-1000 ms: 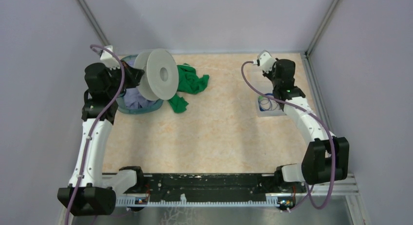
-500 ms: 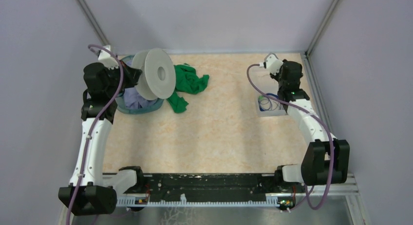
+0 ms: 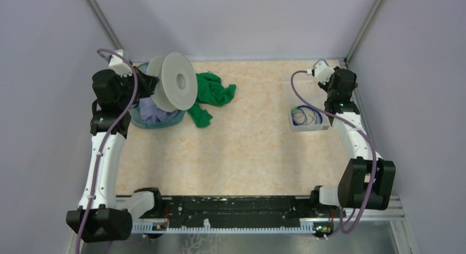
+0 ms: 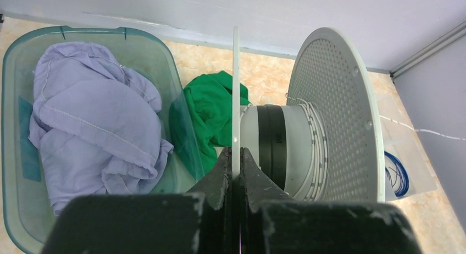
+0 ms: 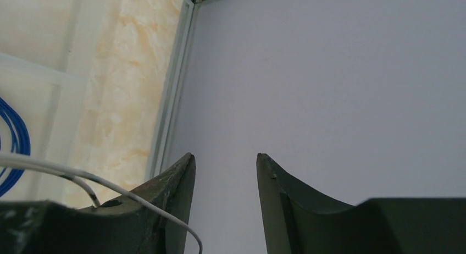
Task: Wrap the cables
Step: Wrap the cable around the cable reel.
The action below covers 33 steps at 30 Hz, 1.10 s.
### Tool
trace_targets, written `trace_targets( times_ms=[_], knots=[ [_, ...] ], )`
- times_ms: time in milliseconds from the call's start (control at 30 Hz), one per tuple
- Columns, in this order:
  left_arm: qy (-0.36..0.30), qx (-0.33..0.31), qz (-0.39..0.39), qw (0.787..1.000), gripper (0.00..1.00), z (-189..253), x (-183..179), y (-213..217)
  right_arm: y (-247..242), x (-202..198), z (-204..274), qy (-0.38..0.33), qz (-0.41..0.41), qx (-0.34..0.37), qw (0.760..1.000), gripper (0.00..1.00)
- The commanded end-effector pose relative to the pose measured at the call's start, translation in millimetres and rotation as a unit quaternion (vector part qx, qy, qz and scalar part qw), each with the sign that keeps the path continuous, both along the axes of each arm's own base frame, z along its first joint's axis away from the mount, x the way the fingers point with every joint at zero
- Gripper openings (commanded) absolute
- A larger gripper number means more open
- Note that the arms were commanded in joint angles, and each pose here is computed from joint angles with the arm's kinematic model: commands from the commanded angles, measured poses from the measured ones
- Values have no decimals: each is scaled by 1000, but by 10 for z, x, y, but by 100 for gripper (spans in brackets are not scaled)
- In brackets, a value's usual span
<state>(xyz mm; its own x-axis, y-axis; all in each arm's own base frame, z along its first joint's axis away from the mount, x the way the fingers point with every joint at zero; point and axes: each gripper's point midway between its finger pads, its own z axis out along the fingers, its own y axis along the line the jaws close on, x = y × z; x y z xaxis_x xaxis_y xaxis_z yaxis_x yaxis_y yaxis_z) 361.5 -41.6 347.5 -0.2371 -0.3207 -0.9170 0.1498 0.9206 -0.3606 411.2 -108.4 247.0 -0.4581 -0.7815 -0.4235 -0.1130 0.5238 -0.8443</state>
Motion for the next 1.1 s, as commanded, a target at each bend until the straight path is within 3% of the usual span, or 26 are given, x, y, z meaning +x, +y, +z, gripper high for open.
trace_targets(
  times_ms=[0, 1067],
  knots=[
    [-60, 0, 8, 998, 0, 400, 28, 44, -197, -43, 336, -47, -13, -10, 999, 46],
    [-65, 12, 45, 997, 0, 449, 143, 295, -1515, -696, 364, -42, -115, 3, 992, 49]
  ],
)
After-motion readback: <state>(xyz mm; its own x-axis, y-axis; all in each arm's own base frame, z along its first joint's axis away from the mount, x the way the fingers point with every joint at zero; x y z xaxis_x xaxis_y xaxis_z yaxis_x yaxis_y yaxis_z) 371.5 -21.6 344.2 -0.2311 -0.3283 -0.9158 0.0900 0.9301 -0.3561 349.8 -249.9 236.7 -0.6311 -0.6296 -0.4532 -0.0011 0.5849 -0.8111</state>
